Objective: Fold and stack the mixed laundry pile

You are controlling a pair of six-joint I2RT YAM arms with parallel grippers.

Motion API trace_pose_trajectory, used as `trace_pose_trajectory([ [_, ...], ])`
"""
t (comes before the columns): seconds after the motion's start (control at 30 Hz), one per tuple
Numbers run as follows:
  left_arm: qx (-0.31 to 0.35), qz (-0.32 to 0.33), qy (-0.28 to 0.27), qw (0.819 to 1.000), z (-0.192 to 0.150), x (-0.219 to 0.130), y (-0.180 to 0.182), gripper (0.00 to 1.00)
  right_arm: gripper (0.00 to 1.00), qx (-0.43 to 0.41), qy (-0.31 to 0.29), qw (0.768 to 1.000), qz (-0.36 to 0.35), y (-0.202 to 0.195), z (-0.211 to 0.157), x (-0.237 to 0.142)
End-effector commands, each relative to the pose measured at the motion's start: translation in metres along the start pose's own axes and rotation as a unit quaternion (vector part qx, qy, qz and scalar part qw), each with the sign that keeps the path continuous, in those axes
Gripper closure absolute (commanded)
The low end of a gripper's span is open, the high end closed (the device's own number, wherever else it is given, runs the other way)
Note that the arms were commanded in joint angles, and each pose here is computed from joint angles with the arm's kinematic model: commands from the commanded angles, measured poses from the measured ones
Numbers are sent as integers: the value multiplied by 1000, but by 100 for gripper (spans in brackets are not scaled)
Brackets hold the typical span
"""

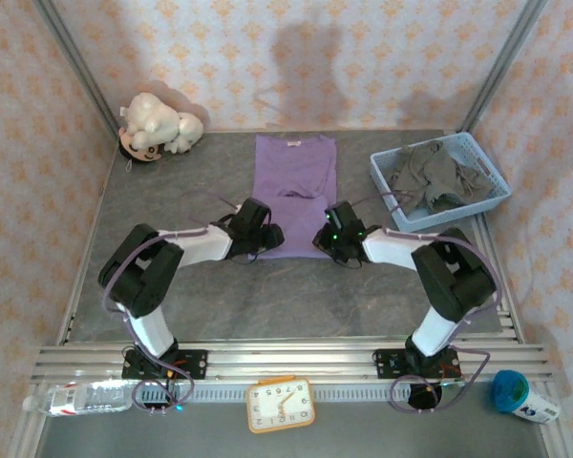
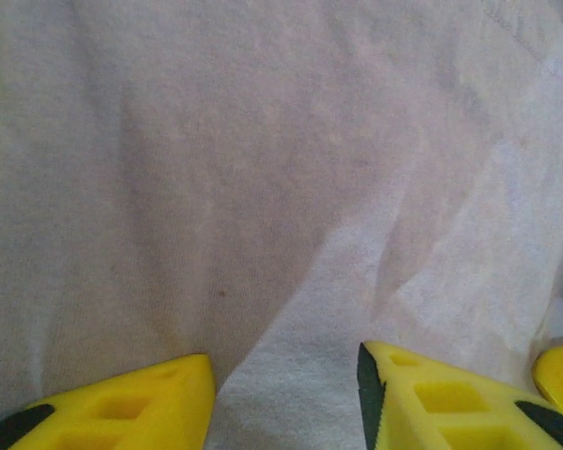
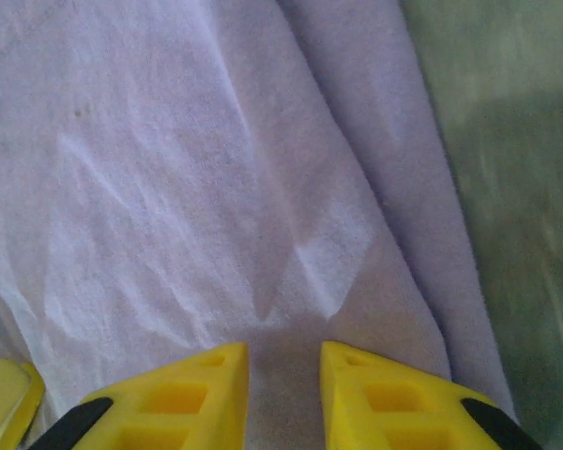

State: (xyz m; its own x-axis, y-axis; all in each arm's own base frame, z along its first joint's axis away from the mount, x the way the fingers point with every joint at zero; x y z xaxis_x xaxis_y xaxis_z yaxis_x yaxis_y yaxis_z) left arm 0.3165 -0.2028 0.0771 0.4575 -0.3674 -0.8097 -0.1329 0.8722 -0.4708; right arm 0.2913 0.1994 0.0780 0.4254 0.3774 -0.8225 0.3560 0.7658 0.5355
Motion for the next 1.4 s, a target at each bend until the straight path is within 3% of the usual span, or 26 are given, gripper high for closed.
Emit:
trace_pose_trajectory([
  [0.0,-31,85,63,994,-49,-8,42,48,73,9,10,998,-59,-25,-23,-16],
  [0.23,-21,113,16,993,-39,-58,44,5,58,-22,3,998,-59,-23,-29,-57],
  [0.33,-12,125,-4,992,-35,-75,47,2,56,-46,6,996,-77,-28,-34,-64],
  [0.5,2,148,10,989,-43,-84,57,3,56,-73,21,994,-79,-19,-57,-58],
  [0.87,-15,162,14,987,-54,-78,83,18,57,-105,28,990,-93,5,-80,-26],
  [0.97,-22,152,12,988,-49,-73,85,27,62,-105,28,988,-106,4,-80,-18],
  [1.13,-16,141,19,990,-45,-63,83,44,81,-106,17,986,-128,-2,-78,-16],
  [1.37,-23,109,40,993,-50,-54,76,70,91,-124,6,982,-139,-4,-74,-20],
])
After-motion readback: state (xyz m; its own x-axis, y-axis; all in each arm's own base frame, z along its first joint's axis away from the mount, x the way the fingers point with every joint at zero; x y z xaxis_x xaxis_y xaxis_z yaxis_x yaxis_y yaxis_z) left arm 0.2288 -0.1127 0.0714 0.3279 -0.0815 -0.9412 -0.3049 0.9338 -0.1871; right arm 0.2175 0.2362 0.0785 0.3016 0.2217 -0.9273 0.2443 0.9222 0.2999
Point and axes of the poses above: each hand's point on the last joint's axis, 136 mm out from that joint toward the fingers, its own x axis out along the fingers, its own y axis along the line the jaws close on, z = x × y, the point moved 6 cm from there along -x, back along the fingers, and after that the axes turned 4 degrees about x, right-handed, at the moved point
